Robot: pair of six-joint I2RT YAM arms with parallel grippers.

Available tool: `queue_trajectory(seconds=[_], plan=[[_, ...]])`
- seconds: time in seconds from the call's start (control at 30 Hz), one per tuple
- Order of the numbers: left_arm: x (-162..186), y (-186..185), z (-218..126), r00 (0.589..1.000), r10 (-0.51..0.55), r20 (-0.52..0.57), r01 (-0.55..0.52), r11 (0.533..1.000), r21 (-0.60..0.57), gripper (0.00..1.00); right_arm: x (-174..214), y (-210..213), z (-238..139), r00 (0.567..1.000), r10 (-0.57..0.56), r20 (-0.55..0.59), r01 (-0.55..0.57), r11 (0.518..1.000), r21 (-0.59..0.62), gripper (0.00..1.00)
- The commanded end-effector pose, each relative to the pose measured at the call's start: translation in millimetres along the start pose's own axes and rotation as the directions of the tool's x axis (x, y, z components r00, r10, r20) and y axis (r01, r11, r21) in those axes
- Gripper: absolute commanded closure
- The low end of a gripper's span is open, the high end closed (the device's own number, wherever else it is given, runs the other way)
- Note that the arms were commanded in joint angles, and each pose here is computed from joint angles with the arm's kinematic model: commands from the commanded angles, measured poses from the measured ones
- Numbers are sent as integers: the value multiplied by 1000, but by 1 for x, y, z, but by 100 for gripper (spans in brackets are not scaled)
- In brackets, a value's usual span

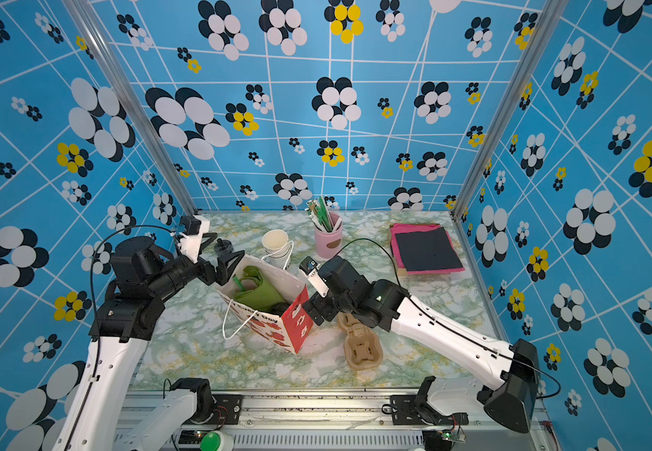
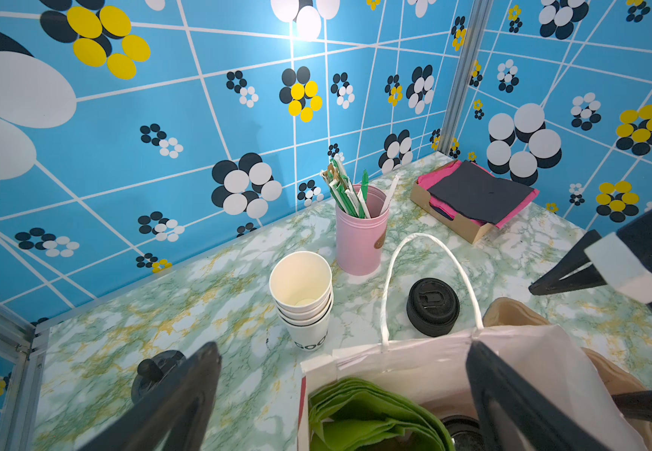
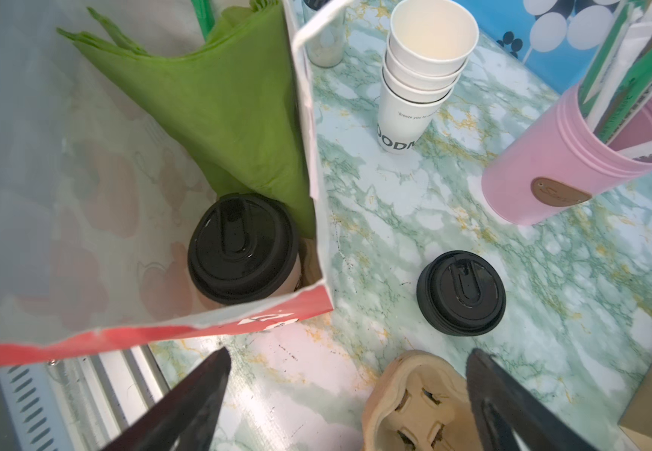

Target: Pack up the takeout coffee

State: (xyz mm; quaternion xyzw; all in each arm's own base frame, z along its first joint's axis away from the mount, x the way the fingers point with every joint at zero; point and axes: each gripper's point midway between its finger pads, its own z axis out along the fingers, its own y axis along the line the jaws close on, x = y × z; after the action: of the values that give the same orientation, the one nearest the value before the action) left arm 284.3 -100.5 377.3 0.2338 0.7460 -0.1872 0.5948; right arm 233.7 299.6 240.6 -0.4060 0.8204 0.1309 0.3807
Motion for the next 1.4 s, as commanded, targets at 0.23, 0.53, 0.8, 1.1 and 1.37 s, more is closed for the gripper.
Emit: queue_trajectory(seconds=[0.23, 0.53, 0.8, 1.1, 1.37], plan=[[-11, 2, -3, 1000, 7, 29, -7, 1000, -6, 1, -18, -25, 17, 998, 59, 38, -64, 989, 132, 4], [-10, 5, -3, 999, 4, 33, -3, 1000, -25, 1, -30, -43, 29, 991, 116, 62, -125, 980, 152, 4], [-9, 13, -3, 999, -9, 34, 11, 997, -71, 1, -52, -52, 47, 981, 169, 93, -179, 977, 117, 4], [-1, 38, -5, 998, -58, -3, 56, 976, -211, 1, -60, -56, 66, 979, 192, 68, -198, 975, 100, 4], [12, 77, -8, 984, -176, -3, 163, 917, -365, 1, -43, -86, 49, 971, 221, 89, -234, 954, 189, 3]])
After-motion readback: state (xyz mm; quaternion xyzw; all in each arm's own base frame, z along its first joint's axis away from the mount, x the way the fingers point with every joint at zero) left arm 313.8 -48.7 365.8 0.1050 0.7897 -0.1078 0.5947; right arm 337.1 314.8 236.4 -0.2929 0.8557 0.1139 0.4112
